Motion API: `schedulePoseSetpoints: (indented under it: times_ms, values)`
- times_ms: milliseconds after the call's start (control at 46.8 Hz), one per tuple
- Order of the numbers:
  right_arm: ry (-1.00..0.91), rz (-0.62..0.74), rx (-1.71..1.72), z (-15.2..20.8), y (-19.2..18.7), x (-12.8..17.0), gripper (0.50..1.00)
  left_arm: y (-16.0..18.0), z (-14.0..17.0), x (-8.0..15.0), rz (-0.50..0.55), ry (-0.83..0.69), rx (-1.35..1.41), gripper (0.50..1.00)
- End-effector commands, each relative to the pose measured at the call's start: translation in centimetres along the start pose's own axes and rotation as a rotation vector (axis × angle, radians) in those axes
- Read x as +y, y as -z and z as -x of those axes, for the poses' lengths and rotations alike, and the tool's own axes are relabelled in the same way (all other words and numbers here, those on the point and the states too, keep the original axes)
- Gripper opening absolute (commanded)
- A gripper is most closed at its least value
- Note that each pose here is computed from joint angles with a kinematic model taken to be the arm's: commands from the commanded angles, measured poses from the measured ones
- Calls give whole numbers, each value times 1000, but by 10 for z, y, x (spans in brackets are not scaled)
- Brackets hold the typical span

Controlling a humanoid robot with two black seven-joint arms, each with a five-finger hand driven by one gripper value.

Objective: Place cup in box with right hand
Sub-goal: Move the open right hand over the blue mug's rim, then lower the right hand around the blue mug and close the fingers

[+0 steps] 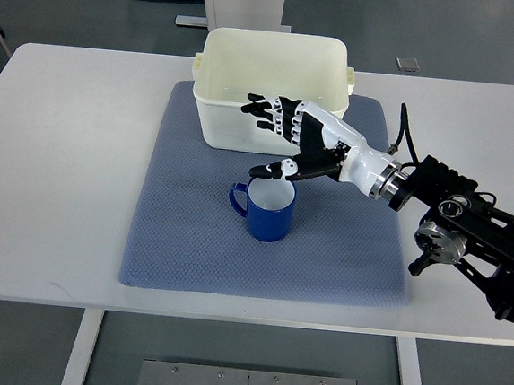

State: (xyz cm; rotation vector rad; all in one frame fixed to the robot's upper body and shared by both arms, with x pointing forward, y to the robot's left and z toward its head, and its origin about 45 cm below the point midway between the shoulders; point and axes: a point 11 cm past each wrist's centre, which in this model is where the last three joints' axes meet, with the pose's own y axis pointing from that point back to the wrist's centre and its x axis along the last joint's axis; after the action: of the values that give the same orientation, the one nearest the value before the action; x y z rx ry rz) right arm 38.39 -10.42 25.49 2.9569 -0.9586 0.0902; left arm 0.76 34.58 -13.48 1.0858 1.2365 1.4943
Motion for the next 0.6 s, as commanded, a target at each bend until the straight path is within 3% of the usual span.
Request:
schedulePoseSetpoints:
  times_ms: [0,578]
  values:
    - [6,13,10,2,-5,1,1000,0,0,0,0,1,0,1000]
    - [-20,104,19,4,-44,5,998,0,0,0,0,-1,0,1000]
